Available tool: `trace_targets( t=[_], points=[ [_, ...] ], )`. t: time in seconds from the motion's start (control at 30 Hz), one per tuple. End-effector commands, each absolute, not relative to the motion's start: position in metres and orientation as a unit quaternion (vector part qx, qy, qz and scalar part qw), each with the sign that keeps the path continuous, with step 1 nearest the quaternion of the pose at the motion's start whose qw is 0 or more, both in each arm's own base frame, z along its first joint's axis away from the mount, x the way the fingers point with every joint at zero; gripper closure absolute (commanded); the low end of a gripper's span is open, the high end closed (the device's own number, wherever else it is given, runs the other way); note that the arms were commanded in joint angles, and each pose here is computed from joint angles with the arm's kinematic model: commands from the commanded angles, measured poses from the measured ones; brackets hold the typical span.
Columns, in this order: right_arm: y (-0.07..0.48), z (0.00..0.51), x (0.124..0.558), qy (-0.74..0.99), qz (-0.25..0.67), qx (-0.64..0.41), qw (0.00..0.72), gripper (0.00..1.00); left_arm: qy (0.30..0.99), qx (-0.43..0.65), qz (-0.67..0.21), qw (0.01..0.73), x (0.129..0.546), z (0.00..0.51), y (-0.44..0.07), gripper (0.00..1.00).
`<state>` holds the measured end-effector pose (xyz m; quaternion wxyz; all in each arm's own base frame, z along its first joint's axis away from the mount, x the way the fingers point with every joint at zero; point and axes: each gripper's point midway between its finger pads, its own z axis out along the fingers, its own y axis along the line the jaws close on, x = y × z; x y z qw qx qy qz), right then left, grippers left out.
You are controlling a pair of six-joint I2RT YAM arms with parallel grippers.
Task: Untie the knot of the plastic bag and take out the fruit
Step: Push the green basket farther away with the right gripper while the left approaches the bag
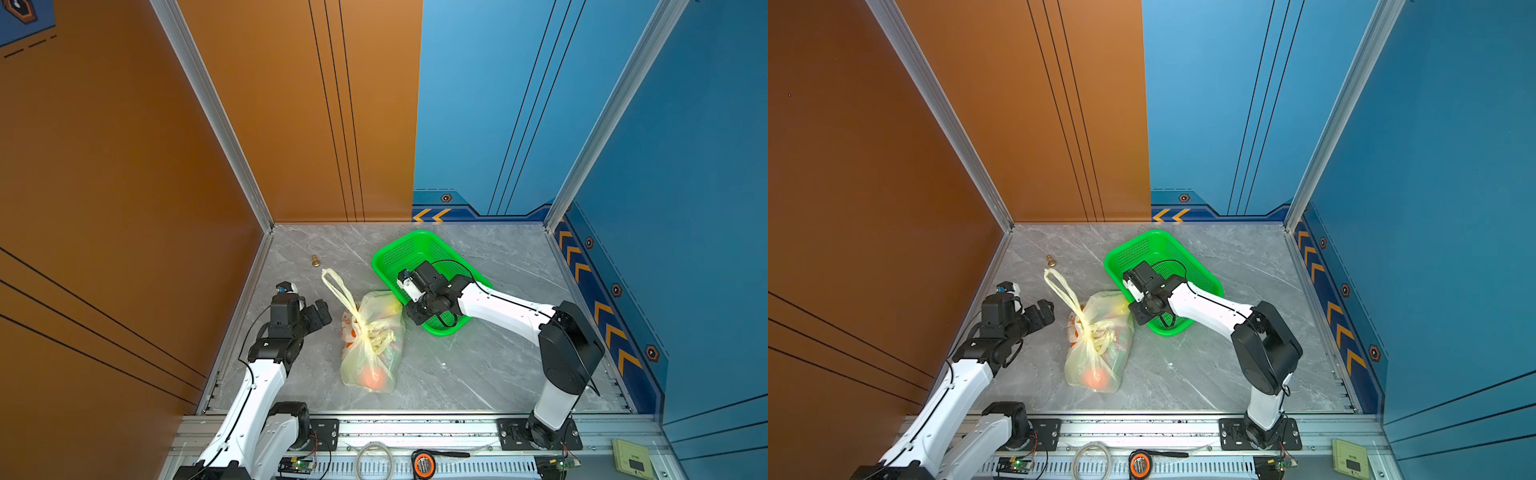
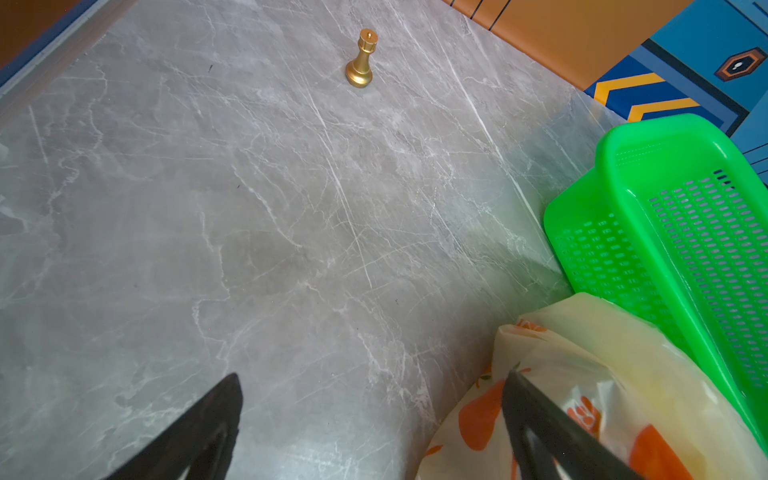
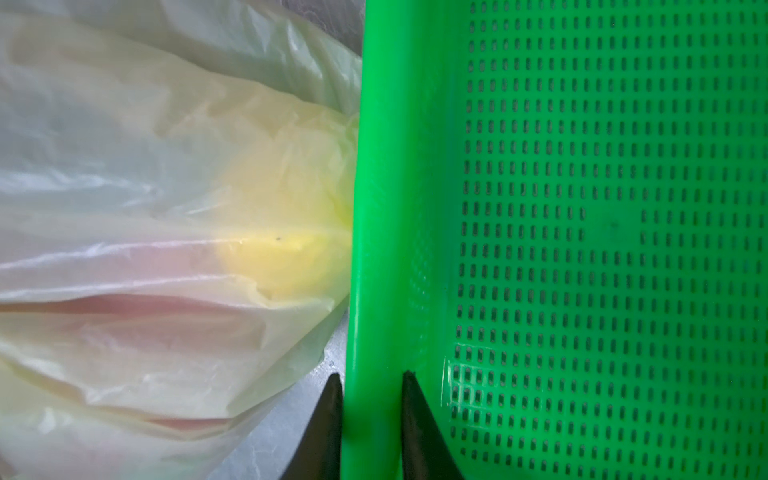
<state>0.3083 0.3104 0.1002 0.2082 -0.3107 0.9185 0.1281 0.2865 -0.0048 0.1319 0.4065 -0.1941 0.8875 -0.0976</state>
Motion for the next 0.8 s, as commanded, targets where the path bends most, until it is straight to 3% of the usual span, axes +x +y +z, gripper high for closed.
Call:
trace_targets(
  t=[0.0, 0.27, 0.77],
  points=[
    [0.3, 0.098, 0.316, 0.929, 0.114, -0.289, 0.202, 0.89, 0.891, -0.192, -0.099, 0.4, 0.287, 0.135, -0.008, 0.02],
    [0.249, 0.1, 0.353, 0.952, 0.077, -0.207, 0.213, 1.0, 0.894, -0.182, -0.1, 0.397, 0.288, 0.135, -0.012, 0.02],
    [0.103, 0.096, 0.456, 0.974, 0.007, 0.014, 0.227, 1.0, 0.902, -0.164, -0.102, 0.387, 0.293, 0.133, -0.019, 0.02]
  ],
)
